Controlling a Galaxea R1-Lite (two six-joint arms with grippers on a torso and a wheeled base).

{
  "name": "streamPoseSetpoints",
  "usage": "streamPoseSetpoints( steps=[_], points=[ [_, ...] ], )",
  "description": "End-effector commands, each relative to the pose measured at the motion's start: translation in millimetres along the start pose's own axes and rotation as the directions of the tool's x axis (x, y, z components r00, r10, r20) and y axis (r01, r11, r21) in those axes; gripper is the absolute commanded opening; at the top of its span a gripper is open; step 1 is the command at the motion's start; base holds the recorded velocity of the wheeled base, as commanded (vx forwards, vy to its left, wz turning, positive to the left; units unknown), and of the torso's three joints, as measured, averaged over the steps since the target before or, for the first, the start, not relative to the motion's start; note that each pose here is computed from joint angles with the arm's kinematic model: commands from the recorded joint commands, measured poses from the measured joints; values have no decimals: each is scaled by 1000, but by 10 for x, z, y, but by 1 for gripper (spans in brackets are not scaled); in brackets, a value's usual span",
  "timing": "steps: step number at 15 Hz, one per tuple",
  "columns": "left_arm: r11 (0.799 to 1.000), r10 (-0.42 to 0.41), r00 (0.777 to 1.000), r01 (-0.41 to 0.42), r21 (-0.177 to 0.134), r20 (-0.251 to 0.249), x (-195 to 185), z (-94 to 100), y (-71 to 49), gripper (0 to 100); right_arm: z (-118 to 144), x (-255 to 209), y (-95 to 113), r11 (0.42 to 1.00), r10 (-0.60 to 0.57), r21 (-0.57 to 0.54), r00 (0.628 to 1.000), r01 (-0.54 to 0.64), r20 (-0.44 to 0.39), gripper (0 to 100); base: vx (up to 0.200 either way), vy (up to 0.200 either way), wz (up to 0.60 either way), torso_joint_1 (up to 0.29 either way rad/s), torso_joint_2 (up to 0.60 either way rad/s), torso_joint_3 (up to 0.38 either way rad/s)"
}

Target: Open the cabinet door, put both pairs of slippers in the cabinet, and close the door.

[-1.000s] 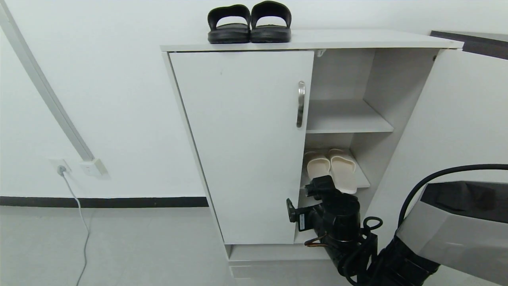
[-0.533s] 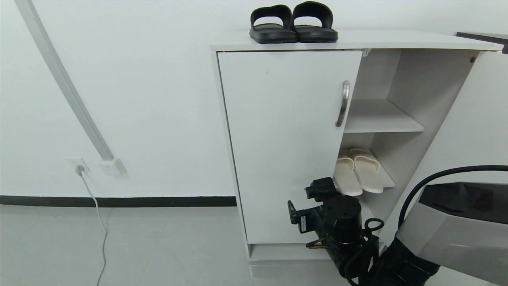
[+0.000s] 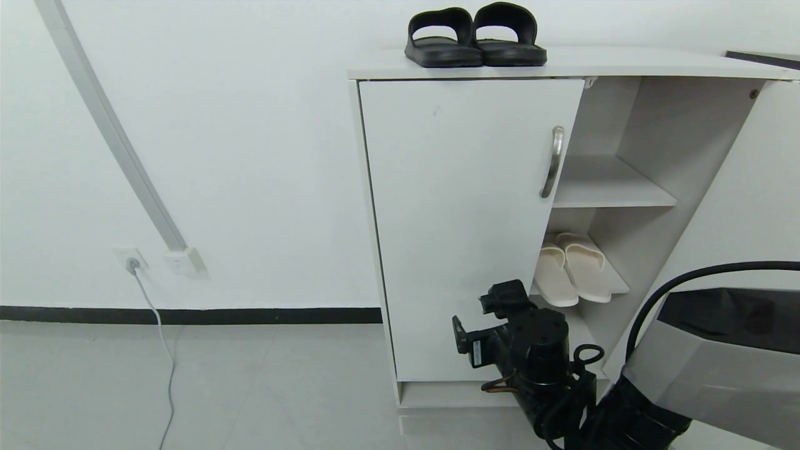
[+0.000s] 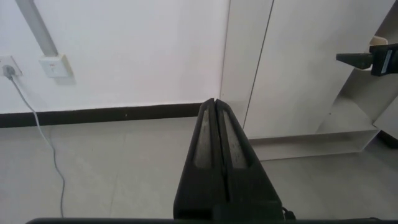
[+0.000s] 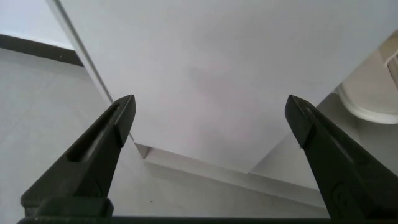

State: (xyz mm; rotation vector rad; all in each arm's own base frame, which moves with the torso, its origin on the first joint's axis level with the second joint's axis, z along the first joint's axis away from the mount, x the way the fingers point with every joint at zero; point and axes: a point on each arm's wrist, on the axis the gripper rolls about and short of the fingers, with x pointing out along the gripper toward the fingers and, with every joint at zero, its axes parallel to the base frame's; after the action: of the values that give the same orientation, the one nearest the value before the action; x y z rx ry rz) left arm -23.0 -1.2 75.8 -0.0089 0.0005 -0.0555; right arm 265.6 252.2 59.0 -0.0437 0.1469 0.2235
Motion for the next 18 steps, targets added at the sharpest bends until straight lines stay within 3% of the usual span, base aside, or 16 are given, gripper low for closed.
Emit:
streamPoseSetpoints(
  steps=[1, 8, 12, 18],
  points=[
    [1000, 0, 1000, 0, 0, 0, 0, 0, 0, 0, -15, -3, 7, 1000, 2, -4, 1000, -2, -4, 100, 0, 0, 0, 0, 0, 0],
    [1000, 0, 1000, 0, 0, 0, 0, 0, 0, 0, 19, -36, 22, 1000, 13, -9, 999, -13, 32, 100, 0, 0, 0, 0, 0, 0],
    [1000, 0, 1000, 0, 0, 0, 0, 0, 0, 0, -9, -53, 29, 1000, 19, -25, 1000, -19, 24, 100, 0, 0, 0, 8, -190, -300],
    [1000, 0, 1000, 0, 0, -1, 1, 0, 0, 0, -10, -62, 43, 999, 24, -26, 999, -23, 24, 100, 0, 0, 0, 75, -505, -360]
  ],
)
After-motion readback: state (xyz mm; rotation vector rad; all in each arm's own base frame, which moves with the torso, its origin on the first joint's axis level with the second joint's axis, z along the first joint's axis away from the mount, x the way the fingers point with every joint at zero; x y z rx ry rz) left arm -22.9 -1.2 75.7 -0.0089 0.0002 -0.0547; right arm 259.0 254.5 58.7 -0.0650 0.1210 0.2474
